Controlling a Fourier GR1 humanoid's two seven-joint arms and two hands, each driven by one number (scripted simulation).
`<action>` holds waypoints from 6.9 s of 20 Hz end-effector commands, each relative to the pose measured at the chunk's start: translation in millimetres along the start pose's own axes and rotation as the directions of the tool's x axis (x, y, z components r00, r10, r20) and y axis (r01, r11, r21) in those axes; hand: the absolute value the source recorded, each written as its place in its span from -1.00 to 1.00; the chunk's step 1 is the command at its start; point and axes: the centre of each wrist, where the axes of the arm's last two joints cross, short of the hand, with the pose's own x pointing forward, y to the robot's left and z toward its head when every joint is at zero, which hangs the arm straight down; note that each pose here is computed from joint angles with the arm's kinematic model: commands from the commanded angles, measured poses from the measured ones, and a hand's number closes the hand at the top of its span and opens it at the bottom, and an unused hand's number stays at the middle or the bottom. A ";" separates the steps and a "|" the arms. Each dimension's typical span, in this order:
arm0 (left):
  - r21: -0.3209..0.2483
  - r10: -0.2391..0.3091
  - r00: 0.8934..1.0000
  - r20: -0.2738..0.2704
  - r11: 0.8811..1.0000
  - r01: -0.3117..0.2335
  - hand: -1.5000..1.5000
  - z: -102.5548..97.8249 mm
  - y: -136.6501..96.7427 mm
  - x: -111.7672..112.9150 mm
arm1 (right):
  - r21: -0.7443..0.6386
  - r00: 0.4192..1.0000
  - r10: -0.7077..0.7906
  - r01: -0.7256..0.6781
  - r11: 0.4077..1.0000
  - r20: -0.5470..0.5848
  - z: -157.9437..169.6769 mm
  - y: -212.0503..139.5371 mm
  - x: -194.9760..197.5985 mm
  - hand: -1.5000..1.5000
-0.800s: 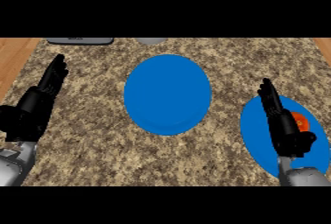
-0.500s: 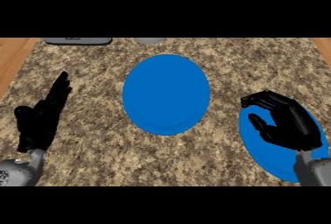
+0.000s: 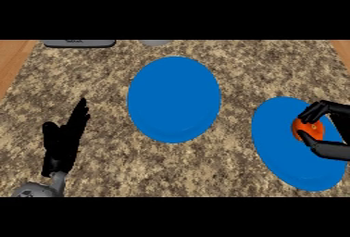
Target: Pick the squash from the plate and place it in the plate
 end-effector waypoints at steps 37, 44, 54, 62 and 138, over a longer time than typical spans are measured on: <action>-0.015 0.023 0.999 -0.045 1.000 -0.023 0.00 -7.8 -20.6 -20.0 | 0.746 0.801 0.597 -0.421 0.516 0.039 -42.7 -76.9 -34.2 -1.00; 0.009 0.005 0.999 -0.037 1.000 -0.005 0.00 -2.8 -12.3 -8.8 | 0.768 0.791 0.609 -0.428 0.477 0.063 -40.1 -74.1 -38.8 -1.00; -0.002 0.007 1.000 -0.021 1.000 -0.007 0.00 -8.2 -12.3 -20.7 | 0.779 0.795 0.604 -0.413 0.472 0.055 -41.7 -53.1 -63.0 -1.00; 0.008 0.025 0.998 -0.061 1.000 -0.024 0.00 -3.4 -0.7 -31.3 | 0.728 0.798 0.582 -0.490 0.479 0.154 -44.8 -39.0 -70.3 1.00; -0.014 0.024 0.999 -0.049 1.000 -0.024 0.00 2.4 -24.1 -30.9 | -0.246 0.961 0.012 -0.082 0.966 -0.275 -217.0 226.9 19.2 -1.00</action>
